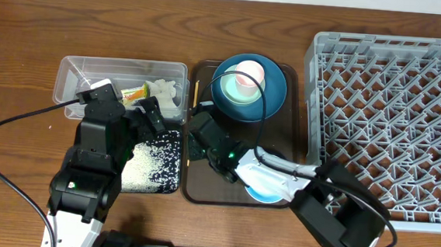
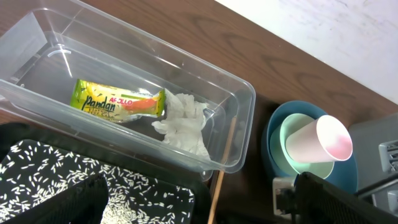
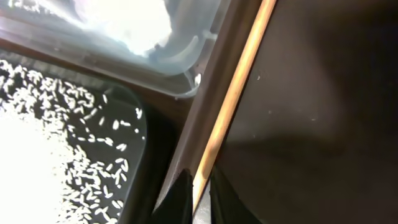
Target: Sort waste into correct bins and load items into the dishwasher rack
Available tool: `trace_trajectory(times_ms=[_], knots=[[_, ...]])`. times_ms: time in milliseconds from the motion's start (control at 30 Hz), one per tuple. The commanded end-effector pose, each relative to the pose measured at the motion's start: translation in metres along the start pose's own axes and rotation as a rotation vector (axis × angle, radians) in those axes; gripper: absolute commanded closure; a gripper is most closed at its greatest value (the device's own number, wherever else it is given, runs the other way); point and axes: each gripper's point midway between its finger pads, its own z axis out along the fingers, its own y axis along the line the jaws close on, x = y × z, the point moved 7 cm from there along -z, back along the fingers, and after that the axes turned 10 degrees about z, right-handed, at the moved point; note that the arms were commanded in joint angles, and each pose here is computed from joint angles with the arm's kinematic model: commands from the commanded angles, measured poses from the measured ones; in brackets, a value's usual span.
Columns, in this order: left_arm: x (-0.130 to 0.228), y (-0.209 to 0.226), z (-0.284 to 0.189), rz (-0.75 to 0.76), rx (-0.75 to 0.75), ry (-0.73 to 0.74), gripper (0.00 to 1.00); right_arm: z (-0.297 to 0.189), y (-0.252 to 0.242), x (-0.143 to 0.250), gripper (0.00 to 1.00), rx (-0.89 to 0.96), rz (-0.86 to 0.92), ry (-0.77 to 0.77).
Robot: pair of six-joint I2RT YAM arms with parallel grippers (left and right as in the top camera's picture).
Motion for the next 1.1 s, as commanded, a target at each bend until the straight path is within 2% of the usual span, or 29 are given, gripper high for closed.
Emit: trace_trajectory(times_ms=[0,133,1067], knots=[[0.0,0.0032,0.0008,-0.011,-0.023,-0.006,0.02,0.0045,0.0034,0.0034,0.94,0.005,-0.011,-0.009],[0.0,0.0032,0.0008,-0.011,-0.023,-0.006,0.02,0.0045,0.0064,0.0011,0.99,-0.006,-0.009,-0.028],[0.0,0.0032,0.0008,-0.011,-0.023,-0.006,0.02,0.0038,0.0094,0.0098,0.99,0.016,0.066,-0.026]])
